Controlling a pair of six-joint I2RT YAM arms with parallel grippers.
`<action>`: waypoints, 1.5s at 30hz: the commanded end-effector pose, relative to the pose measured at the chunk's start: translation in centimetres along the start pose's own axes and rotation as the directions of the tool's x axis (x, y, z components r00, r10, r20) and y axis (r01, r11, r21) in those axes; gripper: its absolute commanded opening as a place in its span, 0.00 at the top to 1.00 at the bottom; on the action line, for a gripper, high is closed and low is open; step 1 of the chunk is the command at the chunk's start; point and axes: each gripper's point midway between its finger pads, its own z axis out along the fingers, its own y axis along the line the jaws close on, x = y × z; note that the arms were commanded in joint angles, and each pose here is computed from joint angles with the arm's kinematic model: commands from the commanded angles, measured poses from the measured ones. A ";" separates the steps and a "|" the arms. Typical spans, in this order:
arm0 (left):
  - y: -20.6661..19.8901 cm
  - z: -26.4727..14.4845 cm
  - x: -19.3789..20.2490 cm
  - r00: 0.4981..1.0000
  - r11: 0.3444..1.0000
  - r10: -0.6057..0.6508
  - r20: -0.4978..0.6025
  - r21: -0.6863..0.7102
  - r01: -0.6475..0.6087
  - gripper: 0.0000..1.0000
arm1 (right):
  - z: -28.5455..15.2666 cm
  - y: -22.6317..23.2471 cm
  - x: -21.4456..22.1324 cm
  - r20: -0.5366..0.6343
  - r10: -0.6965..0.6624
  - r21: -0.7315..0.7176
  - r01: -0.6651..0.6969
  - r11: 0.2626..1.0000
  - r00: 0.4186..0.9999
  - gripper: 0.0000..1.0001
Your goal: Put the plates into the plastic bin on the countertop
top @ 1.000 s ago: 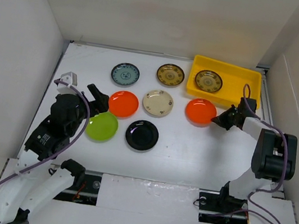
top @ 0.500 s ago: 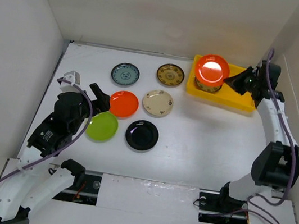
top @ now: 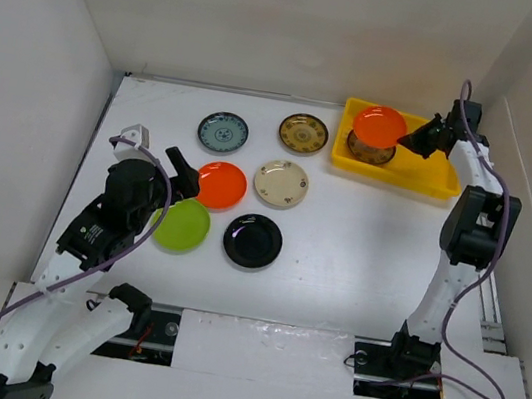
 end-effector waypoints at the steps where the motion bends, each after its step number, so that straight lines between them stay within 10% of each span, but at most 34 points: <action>1: 0.0 0.2 -0.6 1.000 1.000 -0.004 0.025 -0.004 0.004 0.00 | -0.2 1.9 -1.8 0.040 -0.040 -0.042 0.042 0.998 0.998 1.00; 11: -0.2 0.4 -0.3 1.000 1.000 -0.001 0.013 -0.001 0.001 0.00 | 2.2 0.5 -1.0 0.019 -0.032 0.031 0.032 0.999 0.999 0.83; 18: -0.2 0.4 -0.3 1.000 1.000 -0.001 0.013 -0.001 0.001 0.00 | -2.6 4.4 -0.1 0.071 -0.102 -0.010 0.103 0.995 0.992 0.38; 19: -0.2 0.4 -0.3 1.000 1.000 -0.001 0.013 -0.001 0.001 0.00 | -3.8 5.3 0.3 0.087 -0.129 -0.021 0.131 0.991 0.988 0.06; 20: -0.2 0.4 -0.3 1.000 1.000 -0.001 0.013 -0.001 0.001 0.00 | -4.8 7.1 0.7 0.136 -0.158 -0.041 0.165 0.985 0.978 0.00; 27: 0.0 0.2 -0.6 1.000 1.000 -0.004 0.025 -0.004 0.004 0.00 | -10.3 8.6 9.2 0.094 -0.274 -0.049 0.279 0.959 0.957 0.00; 35: 2.1 2.1 0.7 0.999 0.985 -0.001 -0.036 -0.171 -0.005 0.00 | -11.6 5.6 33.1 -0.238 -0.449 -0.422 0.325 0.846 0.861 0.07; 45: 4.4 4.4 2.4 0.995 0.930 -0.018 -0.098 -0.368 -0.019 0.00 | -11.5 4.2 41.2 -0.311 -0.534 -0.457 0.369 0.809 0.786 0.25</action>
